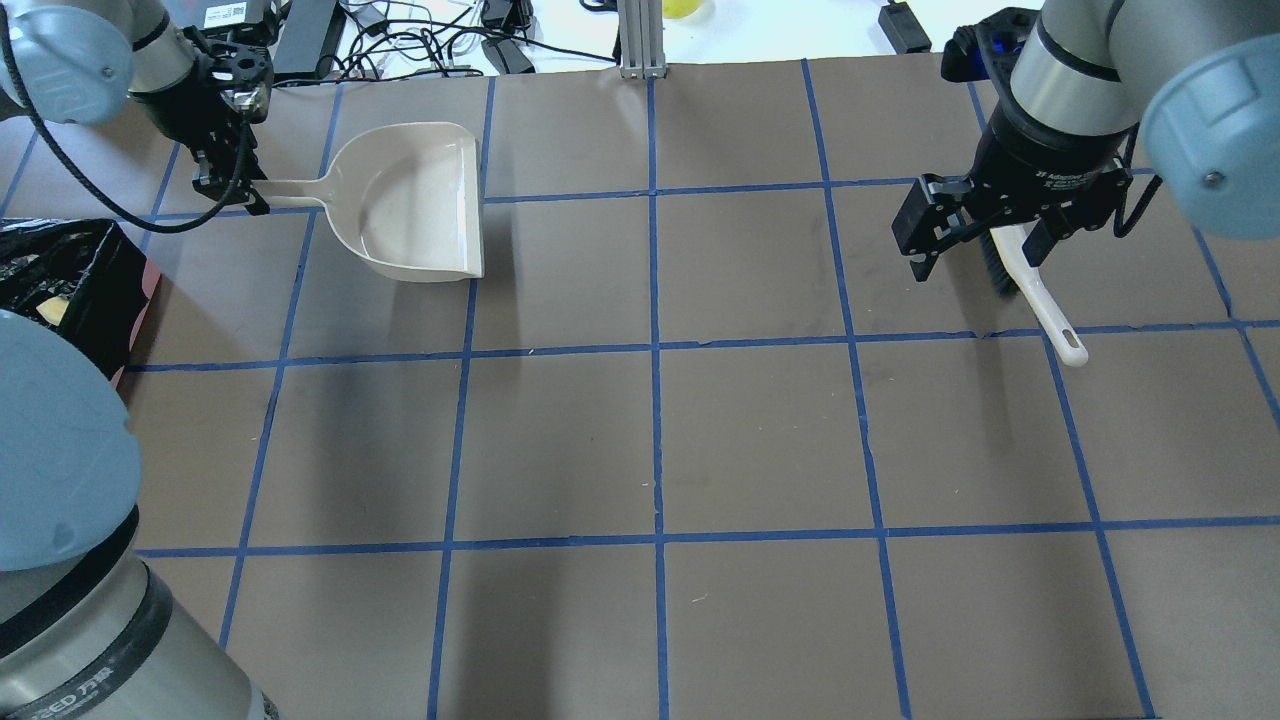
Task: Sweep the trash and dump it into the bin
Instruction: 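Raise the right gripper away from the brush while the left gripper brings the dustpan back, then lower the dustpan onto the table with the left gripper and release it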
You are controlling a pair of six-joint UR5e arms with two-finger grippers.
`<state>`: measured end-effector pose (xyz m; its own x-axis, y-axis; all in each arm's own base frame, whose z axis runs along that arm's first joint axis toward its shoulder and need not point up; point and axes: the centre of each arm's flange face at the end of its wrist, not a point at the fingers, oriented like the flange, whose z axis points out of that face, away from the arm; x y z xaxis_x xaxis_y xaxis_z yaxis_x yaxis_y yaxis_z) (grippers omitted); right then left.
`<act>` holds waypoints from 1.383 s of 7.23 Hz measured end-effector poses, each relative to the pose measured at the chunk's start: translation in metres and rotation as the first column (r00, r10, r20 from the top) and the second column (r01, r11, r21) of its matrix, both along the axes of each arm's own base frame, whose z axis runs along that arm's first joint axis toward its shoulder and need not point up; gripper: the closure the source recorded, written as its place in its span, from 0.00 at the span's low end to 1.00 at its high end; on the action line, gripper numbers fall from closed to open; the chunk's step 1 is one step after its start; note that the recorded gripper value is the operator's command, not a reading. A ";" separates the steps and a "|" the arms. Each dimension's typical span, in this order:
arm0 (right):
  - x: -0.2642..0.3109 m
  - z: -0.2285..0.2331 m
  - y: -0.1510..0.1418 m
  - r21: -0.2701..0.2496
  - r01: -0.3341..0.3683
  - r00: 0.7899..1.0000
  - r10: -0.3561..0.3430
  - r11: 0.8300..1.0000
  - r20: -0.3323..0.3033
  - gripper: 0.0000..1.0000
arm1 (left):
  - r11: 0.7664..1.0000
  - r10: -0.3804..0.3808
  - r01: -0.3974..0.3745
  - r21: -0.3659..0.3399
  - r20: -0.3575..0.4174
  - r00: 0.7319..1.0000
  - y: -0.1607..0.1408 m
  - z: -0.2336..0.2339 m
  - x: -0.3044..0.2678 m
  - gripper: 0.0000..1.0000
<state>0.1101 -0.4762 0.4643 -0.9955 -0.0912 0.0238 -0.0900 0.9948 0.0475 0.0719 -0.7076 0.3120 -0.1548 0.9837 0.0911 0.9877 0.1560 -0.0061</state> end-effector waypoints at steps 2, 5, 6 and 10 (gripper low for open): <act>0.000 0.000 0.002 0.006 0.000 1.000 0.000 1.000 -0.003 0.00 | 1.000 -0.026 0.026 0.017 0.010 1.000 -0.011 -0.024 -0.018 1.00; 0.000 0.003 0.004 0.002 0.000 1.000 0.000 1.000 -0.002 0.00 | 0.995 -0.100 0.099 0.022 0.038 0.994 -0.019 -0.037 -0.044 1.00; 0.000 0.003 0.004 0.002 0.000 1.000 0.000 1.000 -0.002 0.00 | 0.993 -0.116 0.116 0.019 0.039 0.992 -0.021 -0.040 -0.044 1.00; 0.000 0.003 0.004 0.002 0.000 1.000 0.000 1.000 -0.002 0.00 | 0.991 -0.131 0.130 0.028 0.033 0.991 -0.020 -0.048 -0.047 0.76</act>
